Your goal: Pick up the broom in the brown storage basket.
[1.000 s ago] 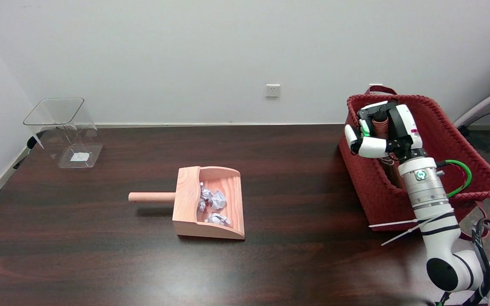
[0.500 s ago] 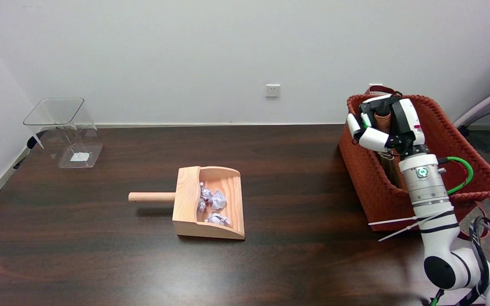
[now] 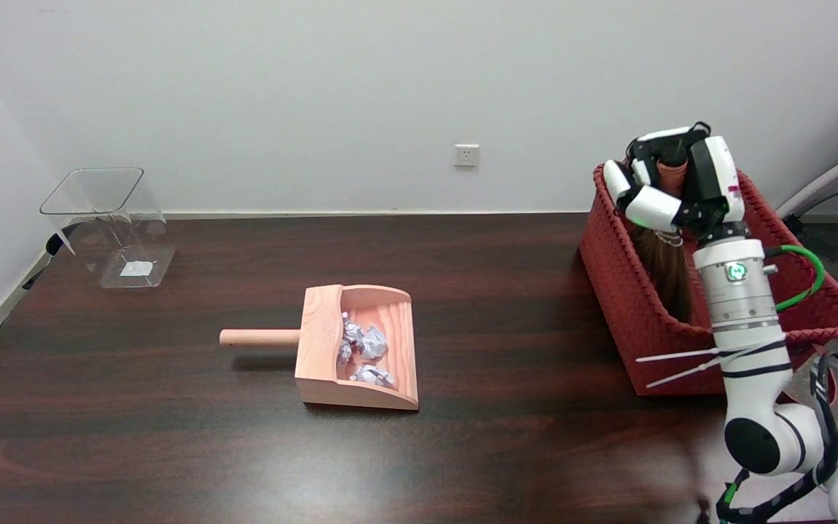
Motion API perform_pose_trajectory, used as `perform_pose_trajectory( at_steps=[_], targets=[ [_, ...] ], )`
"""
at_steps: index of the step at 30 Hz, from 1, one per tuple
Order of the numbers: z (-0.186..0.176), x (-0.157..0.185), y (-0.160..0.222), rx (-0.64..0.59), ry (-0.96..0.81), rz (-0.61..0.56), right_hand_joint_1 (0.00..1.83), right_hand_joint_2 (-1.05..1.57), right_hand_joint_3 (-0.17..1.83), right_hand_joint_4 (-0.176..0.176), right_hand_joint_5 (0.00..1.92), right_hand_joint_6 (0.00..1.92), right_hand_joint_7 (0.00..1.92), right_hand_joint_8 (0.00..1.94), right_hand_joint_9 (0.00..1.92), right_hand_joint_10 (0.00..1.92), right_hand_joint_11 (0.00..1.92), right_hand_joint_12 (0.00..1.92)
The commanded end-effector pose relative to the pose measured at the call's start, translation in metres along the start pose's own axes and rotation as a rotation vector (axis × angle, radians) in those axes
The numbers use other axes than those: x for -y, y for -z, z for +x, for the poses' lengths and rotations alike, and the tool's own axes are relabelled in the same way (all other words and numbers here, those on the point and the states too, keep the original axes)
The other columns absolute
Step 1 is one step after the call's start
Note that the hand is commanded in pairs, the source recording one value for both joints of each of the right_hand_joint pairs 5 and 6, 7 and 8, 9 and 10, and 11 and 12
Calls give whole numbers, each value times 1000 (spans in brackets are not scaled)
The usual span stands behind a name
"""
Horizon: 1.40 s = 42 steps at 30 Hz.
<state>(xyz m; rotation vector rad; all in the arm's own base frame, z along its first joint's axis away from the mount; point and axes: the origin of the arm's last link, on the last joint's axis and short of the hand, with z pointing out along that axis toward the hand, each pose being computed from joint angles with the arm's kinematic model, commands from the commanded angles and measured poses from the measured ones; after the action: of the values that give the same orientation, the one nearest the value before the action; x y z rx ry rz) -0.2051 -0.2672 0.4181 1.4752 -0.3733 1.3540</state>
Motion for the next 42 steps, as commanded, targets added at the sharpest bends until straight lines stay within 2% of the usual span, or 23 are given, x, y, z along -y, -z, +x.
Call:
perform_pose_trajectory(
  at_steps=[1,18,24,29,34,42],
  targets=[
    [10,40,-43,-12,6,88,1297,1310,690,0,1920,1920,1920,1920,1920,1920,1746,1746],
    [-4,113,-74,84,-15,212,1285,1333,669,0,1920,1920,1920,1920,1920,1920,1745,1745],
    [-5,115,-73,82,-24,218,1283,1337,674,0,1920,1920,1920,1920,1920,1920,1742,1742],
    [-7,118,-71,74,-122,237,1274,1351,659,0,1920,1920,1920,1920,1920,1920,1740,1740],
    [-28,116,-60,120,-274,224,1248,1391,642,0,1920,1920,1920,1920,1920,1920,1737,1737],
    [-68,108,-33,203,-406,150,1216,1437,663,0,1920,1920,1920,1920,1920,1920,1753,1753]
  ],
)
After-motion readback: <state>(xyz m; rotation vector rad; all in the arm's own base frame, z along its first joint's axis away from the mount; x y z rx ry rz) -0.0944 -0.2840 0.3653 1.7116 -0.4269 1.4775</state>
